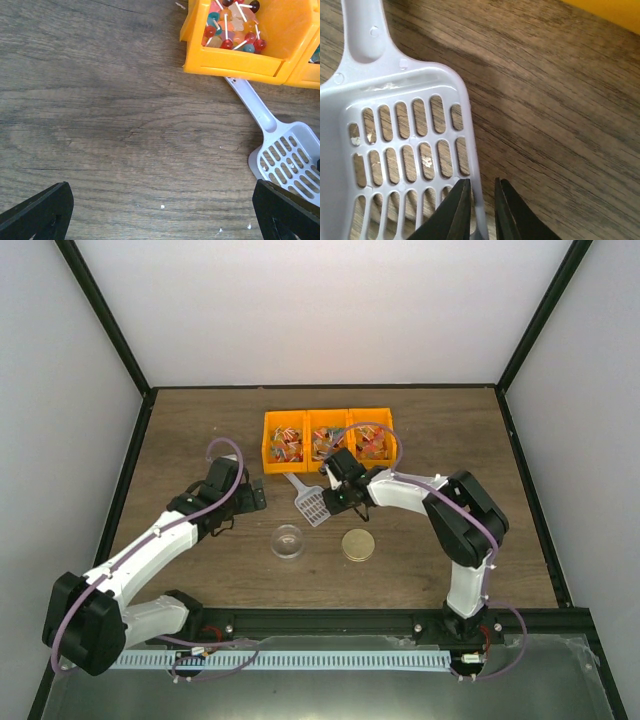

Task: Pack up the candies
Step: Pick up the spatula from the center of the board.

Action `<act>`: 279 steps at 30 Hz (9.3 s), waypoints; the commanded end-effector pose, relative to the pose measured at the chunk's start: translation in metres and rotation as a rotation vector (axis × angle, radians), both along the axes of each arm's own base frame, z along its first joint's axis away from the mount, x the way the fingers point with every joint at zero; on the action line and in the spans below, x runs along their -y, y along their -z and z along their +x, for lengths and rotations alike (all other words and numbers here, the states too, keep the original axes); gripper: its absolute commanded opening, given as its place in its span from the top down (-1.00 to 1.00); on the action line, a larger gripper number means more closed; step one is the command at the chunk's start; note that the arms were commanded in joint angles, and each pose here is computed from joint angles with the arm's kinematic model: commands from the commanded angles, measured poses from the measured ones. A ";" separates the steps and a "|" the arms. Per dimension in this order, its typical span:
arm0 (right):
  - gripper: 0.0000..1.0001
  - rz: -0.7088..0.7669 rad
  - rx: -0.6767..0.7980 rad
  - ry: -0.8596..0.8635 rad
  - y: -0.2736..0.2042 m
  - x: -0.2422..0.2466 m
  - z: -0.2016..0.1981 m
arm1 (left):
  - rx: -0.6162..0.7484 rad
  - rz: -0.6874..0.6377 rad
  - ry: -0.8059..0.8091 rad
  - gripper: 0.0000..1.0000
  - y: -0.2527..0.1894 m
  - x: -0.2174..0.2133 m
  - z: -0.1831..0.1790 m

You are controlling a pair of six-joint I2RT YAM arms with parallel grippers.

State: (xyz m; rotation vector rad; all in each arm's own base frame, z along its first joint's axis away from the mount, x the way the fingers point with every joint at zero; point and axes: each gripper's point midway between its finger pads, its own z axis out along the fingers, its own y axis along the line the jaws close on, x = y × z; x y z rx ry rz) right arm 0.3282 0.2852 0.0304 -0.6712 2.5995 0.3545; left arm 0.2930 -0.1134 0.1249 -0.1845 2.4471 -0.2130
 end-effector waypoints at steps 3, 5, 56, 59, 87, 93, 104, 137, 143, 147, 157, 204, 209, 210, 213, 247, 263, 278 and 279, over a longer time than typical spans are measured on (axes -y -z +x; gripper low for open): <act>0.82 -0.012 0.031 0.017 -0.018 0.010 -0.002 | 0.003 -0.010 0.006 -1.00 0.000 0.002 -0.001; 0.89 -0.009 0.018 0.016 -0.018 0.012 -0.008 | 0.001 -0.012 0.010 -1.00 0.001 0.002 -0.002; 0.99 0.304 0.282 0.642 -0.222 0.077 0.006 | 0.241 -0.333 0.287 -0.37 -0.142 0.186 0.045; 0.99 0.309 0.266 0.636 -0.219 0.075 0.004 | 0.223 -0.268 0.289 -0.36 -0.134 0.189 0.050; 0.90 0.308 0.251 0.563 -0.217 0.067 -0.001 | 0.155 -0.141 0.379 0.92 -0.089 0.204 0.053; 0.64 0.320 0.264 0.549 -0.221 0.068 -0.004 | 0.165 -0.108 0.386 0.92 -0.089 0.201 0.054; -0.68 0.554 0.365 0.527 -0.276 0.119 0.002 | 0.276 0.030 0.705 0.92 -0.088 0.205 0.039; 0.05 0.788 0.006 0.187 -0.252 0.122 -0.012 | 0.337 -0.141 1.253 0.92 -0.106 0.231 0.010; 0.03 0.775 -0.028 0.216 -0.238 0.124 -0.009 | 0.369 -0.112 1.219 0.92 -0.114 0.227 0.014; 0.28 0.786 -0.031 0.218 -0.238 0.123 -0.010 | 0.358 -0.097 1.216 0.92 -0.110 0.225 0.015; 0.98 0.813 -0.040 0.225 -0.241 0.122 -0.013 | 0.373 -0.090 1.157 0.91 -0.110 0.224 0.025; 0.99 1.105 0.222 0.280 -0.323 0.129 0.009 | 0.058 -1.223 0.527 0.18 -0.160 0.215 0.039; 0.99 1.099 0.220 0.282 -0.321 0.129 0.009 | 0.040 -1.205 0.536 0.67 -0.158 0.217 0.038; 0.99 1.098 0.223 0.275 -0.322 0.128 0.009 | 0.039 -1.204 0.541 0.74 -0.158 0.218 0.038; 0.98 1.081 0.227 0.264 -0.321 0.128 0.009 | 0.034 -1.191 0.562 0.92 -0.157 0.220 0.037; -0.16 1.005 0.011 0.157 -0.294 0.123 -0.032 | -0.149 -1.041 1.045 0.92 -0.134 0.198 0.074; 0.05 1.016 -0.079 0.144 -0.279 0.118 -0.036 | -0.196 -0.915 1.029 0.92 -0.105 0.196 0.074; 0.20 0.985 -0.152 0.140 -0.252 0.099 -0.036 | -0.202 -0.905 1.027 0.92 -0.105 0.195 0.069; 0.23 0.984 -0.153 0.139 -0.252 0.099 -0.036 | -0.200 -0.903 1.026 0.92 -0.105 0.195 0.069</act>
